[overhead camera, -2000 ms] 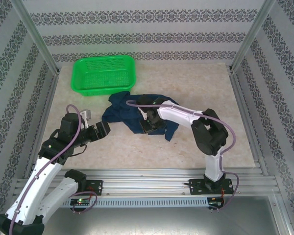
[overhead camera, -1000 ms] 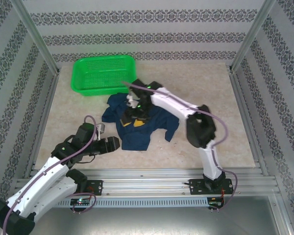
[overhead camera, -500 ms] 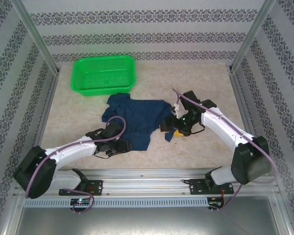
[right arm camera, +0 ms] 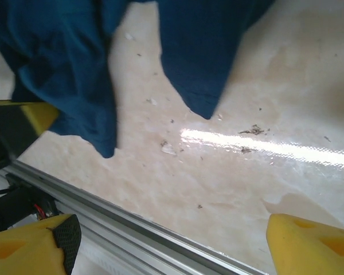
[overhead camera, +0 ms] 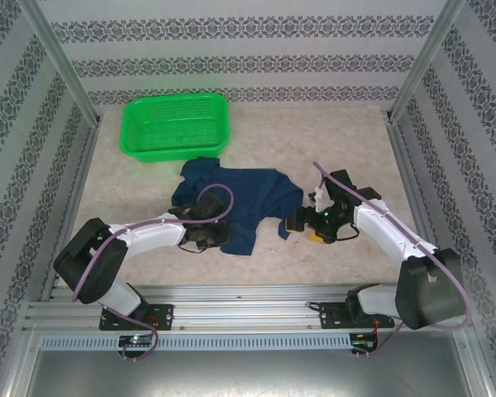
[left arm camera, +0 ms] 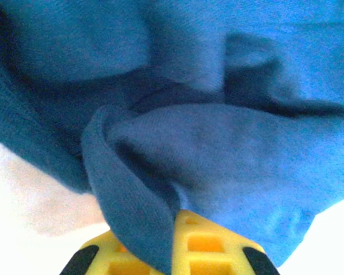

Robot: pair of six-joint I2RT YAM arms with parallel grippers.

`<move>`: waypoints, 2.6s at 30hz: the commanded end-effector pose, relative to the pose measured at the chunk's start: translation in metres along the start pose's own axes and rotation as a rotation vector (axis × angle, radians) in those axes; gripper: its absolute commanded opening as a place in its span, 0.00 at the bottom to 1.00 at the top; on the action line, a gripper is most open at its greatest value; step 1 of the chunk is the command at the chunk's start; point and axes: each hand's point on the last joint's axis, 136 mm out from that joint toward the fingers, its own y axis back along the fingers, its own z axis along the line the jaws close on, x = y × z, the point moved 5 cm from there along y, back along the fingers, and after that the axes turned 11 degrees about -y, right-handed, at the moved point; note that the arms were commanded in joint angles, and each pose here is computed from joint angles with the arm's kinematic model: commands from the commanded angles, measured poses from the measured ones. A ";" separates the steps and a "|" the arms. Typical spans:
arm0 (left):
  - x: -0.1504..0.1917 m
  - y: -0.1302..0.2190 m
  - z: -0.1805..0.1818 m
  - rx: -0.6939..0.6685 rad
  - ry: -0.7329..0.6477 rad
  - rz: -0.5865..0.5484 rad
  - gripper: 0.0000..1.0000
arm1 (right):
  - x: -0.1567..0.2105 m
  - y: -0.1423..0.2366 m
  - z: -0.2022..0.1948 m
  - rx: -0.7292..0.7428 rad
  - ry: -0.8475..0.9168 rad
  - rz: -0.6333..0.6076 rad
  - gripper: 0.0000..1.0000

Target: Fold and stack the t-shirts

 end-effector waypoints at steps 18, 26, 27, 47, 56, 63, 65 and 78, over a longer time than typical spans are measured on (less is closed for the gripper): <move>-0.054 0.269 0.012 0.003 0.079 -0.541 0.00 | -0.091 0.012 0.053 0.167 0.092 -0.238 0.03; -0.099 0.299 0.011 -0.003 0.033 -0.646 0.00 | -0.099 0.146 0.050 0.331 0.247 -0.436 0.03; -0.106 0.302 0.011 -0.004 0.029 -0.662 0.00 | -0.104 0.156 0.052 0.332 0.250 -0.468 0.03; -0.143 0.350 -0.001 0.094 -0.075 -0.892 0.00 | -0.082 0.187 0.068 0.187 0.378 -0.813 0.09; -0.025 0.216 0.073 0.015 0.221 -0.589 0.00 | -0.021 0.032 -0.018 0.204 0.263 -0.431 0.14; -0.009 0.174 0.095 -0.062 0.283 -0.469 0.00 | -0.030 0.010 -0.027 0.328 0.204 -0.236 0.43; -0.007 0.172 0.098 -0.076 0.279 -0.463 0.00 | -0.033 0.010 -0.025 0.351 0.171 -0.200 0.48; 0.010 0.157 0.099 -0.032 0.271 -0.436 0.00 | 0.005 0.023 -0.055 0.158 -0.359 -0.198 0.63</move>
